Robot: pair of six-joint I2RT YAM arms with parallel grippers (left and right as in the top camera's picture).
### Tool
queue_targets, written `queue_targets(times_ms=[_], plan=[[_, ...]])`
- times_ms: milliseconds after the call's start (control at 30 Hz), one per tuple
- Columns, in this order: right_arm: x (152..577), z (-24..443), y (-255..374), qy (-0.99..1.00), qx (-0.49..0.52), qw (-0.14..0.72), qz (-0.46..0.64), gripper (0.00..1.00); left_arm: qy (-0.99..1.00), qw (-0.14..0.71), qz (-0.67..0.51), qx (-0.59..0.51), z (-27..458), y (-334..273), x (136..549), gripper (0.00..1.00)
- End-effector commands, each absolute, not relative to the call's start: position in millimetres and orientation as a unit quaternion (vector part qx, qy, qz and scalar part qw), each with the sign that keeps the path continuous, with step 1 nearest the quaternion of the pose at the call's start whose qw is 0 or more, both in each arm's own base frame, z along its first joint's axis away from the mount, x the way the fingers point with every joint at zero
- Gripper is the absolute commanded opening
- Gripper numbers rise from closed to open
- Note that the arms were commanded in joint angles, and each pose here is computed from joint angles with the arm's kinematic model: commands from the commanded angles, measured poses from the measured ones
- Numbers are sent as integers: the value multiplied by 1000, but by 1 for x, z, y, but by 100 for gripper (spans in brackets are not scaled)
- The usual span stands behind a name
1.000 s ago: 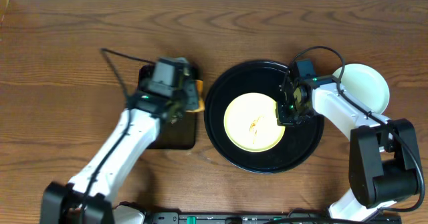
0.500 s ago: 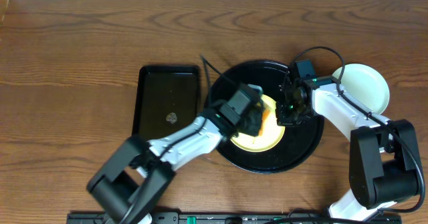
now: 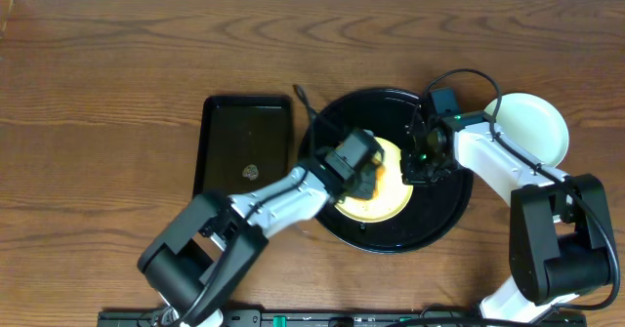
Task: Clean dirty plates on tray and stack at the side
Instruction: 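Scrub the yellow plate with the sponge in the left gripper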
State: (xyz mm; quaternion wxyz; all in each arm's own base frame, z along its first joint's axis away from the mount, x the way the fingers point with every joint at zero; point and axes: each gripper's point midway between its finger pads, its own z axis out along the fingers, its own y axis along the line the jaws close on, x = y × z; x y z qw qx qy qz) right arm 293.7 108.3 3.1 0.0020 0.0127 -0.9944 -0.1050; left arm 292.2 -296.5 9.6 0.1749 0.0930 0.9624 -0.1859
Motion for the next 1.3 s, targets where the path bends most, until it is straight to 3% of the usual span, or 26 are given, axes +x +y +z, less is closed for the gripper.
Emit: queue_targets(times_ms=[0,200,433,600,967,1100,1267], plan=[[283,-4,105,-996,13,19,-91,1,969,192,-143,53,2,-257,327,7],[283,-4,105,-996,13,20,-90,1,950,157,-257,84,18,-300,312,8],[283,-4,105,-996,13,19,-90,1,946,110,-255,168,11,-343,245,8],[283,-4,105,-996,13,19,-90,1,941,109,-251,200,10,-357,223,8],[281,-4,105,-996,13,22,-90,1,953,248,-148,90,16,-293,324,8],[281,-4,105,-996,13,23,-90,1,960,242,-135,50,13,-262,344,8],[281,-4,105,-996,13,23,-89,1,975,183,-121,29,3,-231,334,8]])
